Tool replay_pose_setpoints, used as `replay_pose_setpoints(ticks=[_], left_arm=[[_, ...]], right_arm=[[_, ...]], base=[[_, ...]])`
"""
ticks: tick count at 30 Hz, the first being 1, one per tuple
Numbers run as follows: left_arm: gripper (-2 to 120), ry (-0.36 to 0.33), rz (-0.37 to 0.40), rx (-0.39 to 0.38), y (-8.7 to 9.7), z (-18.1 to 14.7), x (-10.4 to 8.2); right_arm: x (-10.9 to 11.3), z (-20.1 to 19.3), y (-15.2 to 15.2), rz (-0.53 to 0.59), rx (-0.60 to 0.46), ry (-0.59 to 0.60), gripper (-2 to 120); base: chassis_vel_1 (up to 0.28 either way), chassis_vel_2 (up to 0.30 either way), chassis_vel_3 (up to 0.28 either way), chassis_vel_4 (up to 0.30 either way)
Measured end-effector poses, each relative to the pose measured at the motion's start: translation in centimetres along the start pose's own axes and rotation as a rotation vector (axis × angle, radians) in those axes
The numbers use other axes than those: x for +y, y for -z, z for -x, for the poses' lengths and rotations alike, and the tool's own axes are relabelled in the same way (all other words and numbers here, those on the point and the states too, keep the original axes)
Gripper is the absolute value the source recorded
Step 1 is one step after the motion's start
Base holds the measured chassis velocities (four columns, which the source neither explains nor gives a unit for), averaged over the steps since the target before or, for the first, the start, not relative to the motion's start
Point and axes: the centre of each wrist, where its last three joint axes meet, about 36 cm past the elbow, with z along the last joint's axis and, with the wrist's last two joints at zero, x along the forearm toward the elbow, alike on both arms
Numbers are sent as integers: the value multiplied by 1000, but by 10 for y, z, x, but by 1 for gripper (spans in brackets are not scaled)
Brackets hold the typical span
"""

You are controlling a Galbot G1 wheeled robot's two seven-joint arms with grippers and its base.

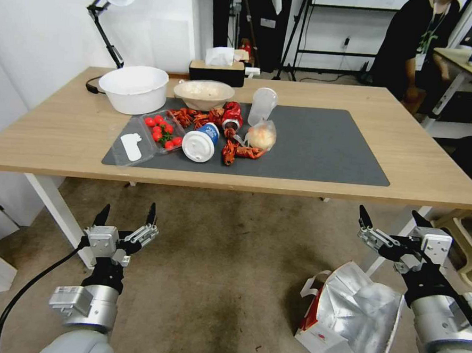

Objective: Pick up the food delivery bag from the floor and place it on the table.

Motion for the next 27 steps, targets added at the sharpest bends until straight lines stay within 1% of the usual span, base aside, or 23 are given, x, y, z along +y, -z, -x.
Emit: replay_pose_setpoints(ticks=[27], left_arm=[[100, -3, 1, 5, -5, 2, 1]], right_arm=[[-2, 3, -2, -5, 0, -11, 100]], base=[[0, 0, 0, 0]])
